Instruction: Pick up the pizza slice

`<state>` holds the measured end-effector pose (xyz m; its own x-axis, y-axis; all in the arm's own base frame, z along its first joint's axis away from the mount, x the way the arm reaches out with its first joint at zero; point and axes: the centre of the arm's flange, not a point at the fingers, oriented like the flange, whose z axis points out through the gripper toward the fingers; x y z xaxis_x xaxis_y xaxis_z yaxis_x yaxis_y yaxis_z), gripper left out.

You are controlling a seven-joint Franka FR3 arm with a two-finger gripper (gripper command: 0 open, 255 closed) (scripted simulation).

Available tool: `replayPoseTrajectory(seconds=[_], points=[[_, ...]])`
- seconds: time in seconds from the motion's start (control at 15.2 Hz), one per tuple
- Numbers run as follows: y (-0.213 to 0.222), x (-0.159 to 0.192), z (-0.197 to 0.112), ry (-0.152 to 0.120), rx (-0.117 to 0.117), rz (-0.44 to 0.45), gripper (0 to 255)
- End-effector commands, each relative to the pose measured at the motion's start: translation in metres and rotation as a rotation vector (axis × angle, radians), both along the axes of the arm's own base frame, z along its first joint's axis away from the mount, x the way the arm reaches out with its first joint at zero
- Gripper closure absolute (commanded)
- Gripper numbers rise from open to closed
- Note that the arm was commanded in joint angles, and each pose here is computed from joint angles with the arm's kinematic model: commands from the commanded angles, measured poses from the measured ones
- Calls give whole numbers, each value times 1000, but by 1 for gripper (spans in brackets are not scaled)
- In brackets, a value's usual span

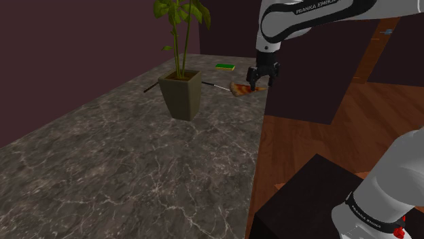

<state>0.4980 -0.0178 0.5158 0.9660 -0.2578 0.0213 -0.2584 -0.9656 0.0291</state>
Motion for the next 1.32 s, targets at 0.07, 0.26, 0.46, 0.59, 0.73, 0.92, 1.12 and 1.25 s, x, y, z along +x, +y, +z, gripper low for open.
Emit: replayPoseTrajectory(seconds=[0.07, 0.26, 0.46, 0.59, 0.73, 0.92, 1.12, 1.25], points=[[-1, 37, -8, -13, -18, -19, 0], [-3, 74, -16, -25, -36, -39, 0], [-5, 111, -24, -36, -53, -58, 0], [-7, 136, -29, -44, -65, -71, 0], [-9, 161, -34, -52, -77, -83, 0], [-14, 197, -40, -64, -94, -103, 0], [-14, 197, -56, -64, -94, -103, 0], [-14, 197, -67, -64, -94, -103, 0]])
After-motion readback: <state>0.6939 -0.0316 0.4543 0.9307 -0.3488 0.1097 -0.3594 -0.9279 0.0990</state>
